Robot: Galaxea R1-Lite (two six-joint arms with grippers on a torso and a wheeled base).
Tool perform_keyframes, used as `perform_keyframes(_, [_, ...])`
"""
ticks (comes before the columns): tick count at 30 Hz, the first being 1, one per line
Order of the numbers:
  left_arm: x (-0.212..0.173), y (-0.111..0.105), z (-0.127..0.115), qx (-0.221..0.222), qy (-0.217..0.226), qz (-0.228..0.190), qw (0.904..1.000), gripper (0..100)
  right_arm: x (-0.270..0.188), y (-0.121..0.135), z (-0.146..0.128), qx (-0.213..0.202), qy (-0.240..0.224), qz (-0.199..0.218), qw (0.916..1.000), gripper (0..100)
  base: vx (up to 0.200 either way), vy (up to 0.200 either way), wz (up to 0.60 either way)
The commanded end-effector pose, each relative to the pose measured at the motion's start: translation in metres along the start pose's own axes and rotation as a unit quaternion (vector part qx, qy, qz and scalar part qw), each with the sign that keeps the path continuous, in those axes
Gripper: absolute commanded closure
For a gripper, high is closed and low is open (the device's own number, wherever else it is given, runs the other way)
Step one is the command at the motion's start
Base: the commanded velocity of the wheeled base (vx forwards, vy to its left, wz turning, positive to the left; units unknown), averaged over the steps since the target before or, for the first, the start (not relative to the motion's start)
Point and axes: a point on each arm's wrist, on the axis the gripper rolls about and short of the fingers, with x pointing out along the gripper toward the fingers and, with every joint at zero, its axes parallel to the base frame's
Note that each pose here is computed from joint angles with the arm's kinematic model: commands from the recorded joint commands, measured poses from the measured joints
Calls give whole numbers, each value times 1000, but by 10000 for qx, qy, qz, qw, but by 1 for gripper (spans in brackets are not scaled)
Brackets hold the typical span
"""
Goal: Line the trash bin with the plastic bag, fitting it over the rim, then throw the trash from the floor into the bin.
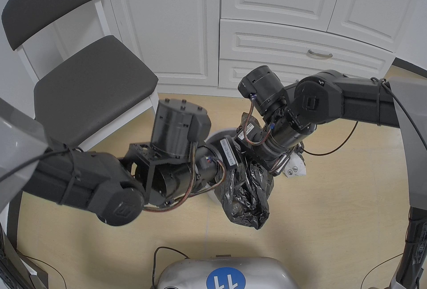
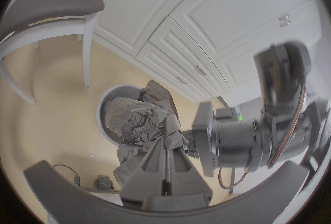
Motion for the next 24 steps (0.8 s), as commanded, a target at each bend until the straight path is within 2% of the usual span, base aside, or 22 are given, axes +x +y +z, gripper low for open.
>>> perform_keyframes(1, [-21,-20,41,-554,-424,-143,9975,100,0,3,13,224,65,-84,9997,100,0,0,0])
perform_keyframes(13, [-55,-39,62,-952,-410,-208,9944,100,-48,8,6,125,58,223,9997,100,0,0,0])
perform_keyframes(20, [-60,-42,64,-962,-439,-264,9940,100,-50,9,4,110,78,247,9996,100,0,0,0])
perform_keyframes(24, [-58,-41,64,-962,-423,-258,9941,100,-34,9,-1,63,153,122,9998,100,0,0,0])
